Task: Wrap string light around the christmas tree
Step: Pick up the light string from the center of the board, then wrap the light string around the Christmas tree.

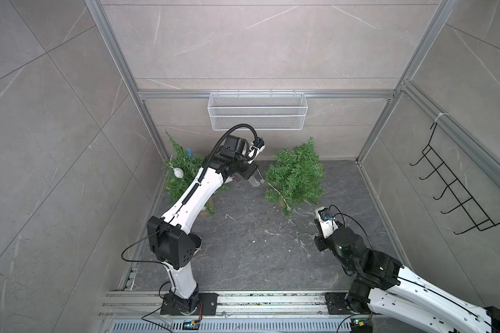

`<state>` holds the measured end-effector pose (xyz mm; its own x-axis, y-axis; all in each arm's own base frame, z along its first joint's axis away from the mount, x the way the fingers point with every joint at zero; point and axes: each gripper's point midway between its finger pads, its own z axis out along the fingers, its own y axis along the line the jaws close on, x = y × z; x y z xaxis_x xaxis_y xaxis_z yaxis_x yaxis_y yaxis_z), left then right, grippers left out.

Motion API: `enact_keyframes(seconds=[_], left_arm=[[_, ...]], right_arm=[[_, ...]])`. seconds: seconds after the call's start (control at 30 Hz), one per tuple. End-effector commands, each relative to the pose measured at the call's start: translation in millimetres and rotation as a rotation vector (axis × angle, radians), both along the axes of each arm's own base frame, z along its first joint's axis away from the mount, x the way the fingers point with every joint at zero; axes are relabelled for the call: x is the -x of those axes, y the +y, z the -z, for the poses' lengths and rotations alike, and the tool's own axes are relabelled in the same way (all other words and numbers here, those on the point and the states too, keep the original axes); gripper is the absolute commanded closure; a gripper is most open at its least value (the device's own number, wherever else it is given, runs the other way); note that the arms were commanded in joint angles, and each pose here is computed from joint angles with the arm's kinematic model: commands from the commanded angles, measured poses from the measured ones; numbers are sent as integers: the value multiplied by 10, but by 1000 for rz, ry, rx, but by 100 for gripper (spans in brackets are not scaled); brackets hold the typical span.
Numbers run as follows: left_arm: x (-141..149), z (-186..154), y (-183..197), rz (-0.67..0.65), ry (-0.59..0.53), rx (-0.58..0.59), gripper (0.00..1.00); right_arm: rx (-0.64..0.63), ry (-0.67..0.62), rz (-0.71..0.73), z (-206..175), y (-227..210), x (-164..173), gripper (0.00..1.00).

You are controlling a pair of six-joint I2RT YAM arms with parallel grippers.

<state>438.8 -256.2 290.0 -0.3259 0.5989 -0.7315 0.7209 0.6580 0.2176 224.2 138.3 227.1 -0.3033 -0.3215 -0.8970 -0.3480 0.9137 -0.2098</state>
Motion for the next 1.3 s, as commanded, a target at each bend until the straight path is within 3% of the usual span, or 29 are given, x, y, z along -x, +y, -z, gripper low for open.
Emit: enact_keyframes(seconds=[0.0,0.23,0.43,0.57,0.83,1.1,1.27], left_arm=[[-144,-136,-50,31,-80,22,100],[-417,118,-69,10,-82,14,100],[-479,-5,-178,29,-104,81,100],[-355,145,-82,0,-70,94,100],[-46,-235,210,-67,-161,158,100],[19,75,373,-148,-126,191,100],[-36,249,268,-112,-73,207,100]], right_arm=[[27,-17,59,-124,-171,6,100],[39,-43,122,-193,-263,-58,100],[29,-17,206,-211,-388,-176,100],[-15,-15,181,-280,-321,-216,100],[7,-11,35,-360,-20,-258,100],[-2,11,14,-264,41,-254,100],[29,21,51,-228,-56,-251,100]])
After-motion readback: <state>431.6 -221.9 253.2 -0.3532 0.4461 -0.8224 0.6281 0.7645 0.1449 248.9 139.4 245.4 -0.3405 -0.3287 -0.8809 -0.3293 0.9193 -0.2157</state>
